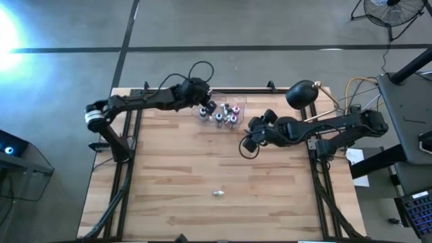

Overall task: Pick & Place food coloring
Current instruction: Put the small purple food coloring bottle into the transparent bin, then put the small red food coloring bottle into the transparent bin

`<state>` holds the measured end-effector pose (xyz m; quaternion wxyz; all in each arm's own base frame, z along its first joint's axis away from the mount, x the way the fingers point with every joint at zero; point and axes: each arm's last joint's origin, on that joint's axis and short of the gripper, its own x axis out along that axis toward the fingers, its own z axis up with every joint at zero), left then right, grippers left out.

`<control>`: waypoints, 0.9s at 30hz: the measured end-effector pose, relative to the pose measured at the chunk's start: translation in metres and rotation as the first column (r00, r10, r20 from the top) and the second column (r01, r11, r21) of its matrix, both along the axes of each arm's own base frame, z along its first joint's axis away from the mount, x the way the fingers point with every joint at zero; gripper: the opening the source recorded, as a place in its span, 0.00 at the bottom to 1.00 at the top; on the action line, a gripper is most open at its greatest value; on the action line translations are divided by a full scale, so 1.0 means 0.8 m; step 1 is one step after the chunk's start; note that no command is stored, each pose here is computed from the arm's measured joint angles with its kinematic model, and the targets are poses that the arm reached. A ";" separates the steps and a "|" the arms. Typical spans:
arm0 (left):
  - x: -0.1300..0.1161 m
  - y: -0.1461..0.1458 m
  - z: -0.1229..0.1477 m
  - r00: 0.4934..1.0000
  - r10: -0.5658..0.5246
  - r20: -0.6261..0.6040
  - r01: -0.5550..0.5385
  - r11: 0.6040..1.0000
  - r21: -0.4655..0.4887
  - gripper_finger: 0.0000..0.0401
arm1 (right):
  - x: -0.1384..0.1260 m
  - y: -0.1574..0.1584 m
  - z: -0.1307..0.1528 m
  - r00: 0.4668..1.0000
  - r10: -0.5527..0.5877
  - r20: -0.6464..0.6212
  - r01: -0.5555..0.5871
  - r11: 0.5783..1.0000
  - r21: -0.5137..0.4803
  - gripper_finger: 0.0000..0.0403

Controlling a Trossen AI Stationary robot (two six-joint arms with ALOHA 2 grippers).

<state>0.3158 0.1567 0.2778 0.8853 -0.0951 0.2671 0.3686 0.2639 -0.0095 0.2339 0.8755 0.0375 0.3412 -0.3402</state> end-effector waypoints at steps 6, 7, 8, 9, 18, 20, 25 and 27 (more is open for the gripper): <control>0.008 0.015 -0.024 0.998 -0.038 -0.059 0.036 0.999 -0.025 0.17 | 0.019 -0.001 0.000 1.000 -0.005 -0.002 0.005 1.000 0.003 0.56; 0.010 0.014 -0.026 0.996 -0.063 -0.061 0.061 0.998 -0.034 0.19 | 0.021 -0.001 -0.001 1.000 -0.005 -0.010 0.005 1.000 0.003 0.56; 0.011 0.014 -0.028 0.995 -0.078 -0.061 0.076 0.996 -0.041 0.21 | 0.024 0.000 -0.003 1.000 -0.006 -0.017 0.006 1.000 0.006 0.56; 0.012 0.014 -0.029 0.995 -0.081 -0.063 0.078 0.996 -0.044 0.24 | 0.028 0.000 -0.004 1.000 -0.006 -0.014 0.007 1.000 0.017 0.56; -0.005 -0.003 -0.013 0.993 -0.025 -0.117 0.020 0.999 -0.045 0.40 | 0.048 0.010 -0.022 0.996 0.070 -0.051 -0.062 0.989 0.138 0.56; -0.009 -0.023 0.005 0.991 -0.115 -0.075 0.112 0.993 -0.041 0.40 | 0.049 0.014 -0.020 0.995 0.089 -0.049 -0.082 0.987 0.142 0.56; -0.018 -0.087 0.025 0.937 -0.349 -0.001 0.348 0.935 -0.063 0.40 | 0.050 0.024 -0.021 0.975 0.210 -0.079 -0.196 0.968 0.155 0.56; -0.020 -0.113 0.027 0.922 -0.387 0.029 0.388 0.918 -0.076 0.40 | 0.050 0.031 -0.021 0.958 0.270 -0.097 -0.255 0.956 0.142 0.56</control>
